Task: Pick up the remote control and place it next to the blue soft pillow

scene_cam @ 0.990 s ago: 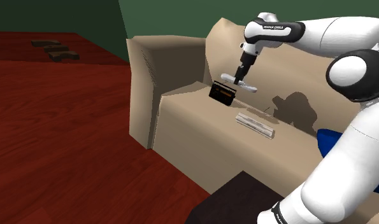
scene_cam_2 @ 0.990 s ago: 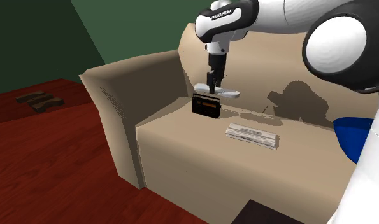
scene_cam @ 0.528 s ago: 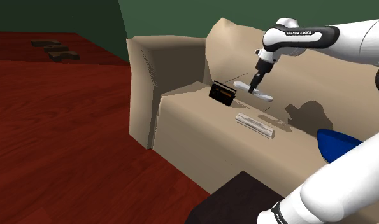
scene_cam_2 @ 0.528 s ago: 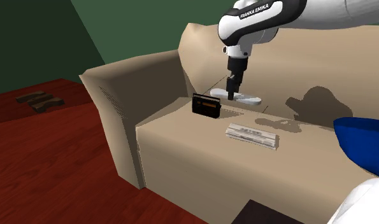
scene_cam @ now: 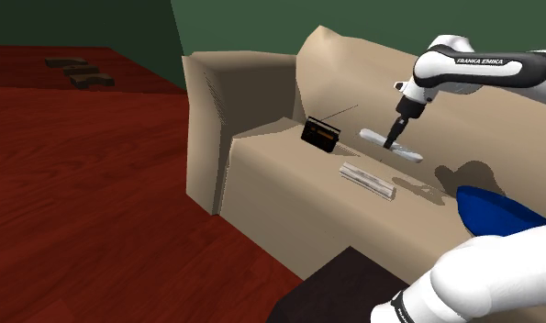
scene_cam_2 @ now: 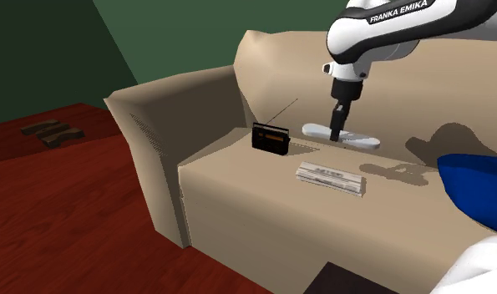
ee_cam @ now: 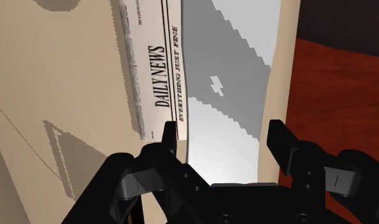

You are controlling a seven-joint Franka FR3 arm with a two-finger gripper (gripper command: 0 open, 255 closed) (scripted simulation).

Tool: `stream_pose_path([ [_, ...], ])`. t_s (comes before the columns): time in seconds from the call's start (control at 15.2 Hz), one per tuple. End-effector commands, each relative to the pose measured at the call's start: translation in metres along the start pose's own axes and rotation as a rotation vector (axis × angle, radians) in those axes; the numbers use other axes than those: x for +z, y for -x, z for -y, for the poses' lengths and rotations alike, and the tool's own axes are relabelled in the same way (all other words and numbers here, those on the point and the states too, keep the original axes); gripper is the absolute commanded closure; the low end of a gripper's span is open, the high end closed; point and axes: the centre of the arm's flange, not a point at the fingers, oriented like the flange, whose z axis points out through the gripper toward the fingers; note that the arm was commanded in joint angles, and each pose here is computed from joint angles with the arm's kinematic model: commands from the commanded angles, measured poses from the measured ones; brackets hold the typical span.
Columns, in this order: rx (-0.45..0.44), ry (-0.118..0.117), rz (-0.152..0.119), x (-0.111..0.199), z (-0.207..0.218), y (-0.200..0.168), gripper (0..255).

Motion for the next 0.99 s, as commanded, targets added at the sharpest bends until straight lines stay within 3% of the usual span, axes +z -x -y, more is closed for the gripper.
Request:
stream_pose_path([
  [0.0,-0.001,0.0,0.0,0.001,0.006,0.027,255],
  [0.92,-0.001,0.0,0.0,0.002,0.041,0.209,255],
])
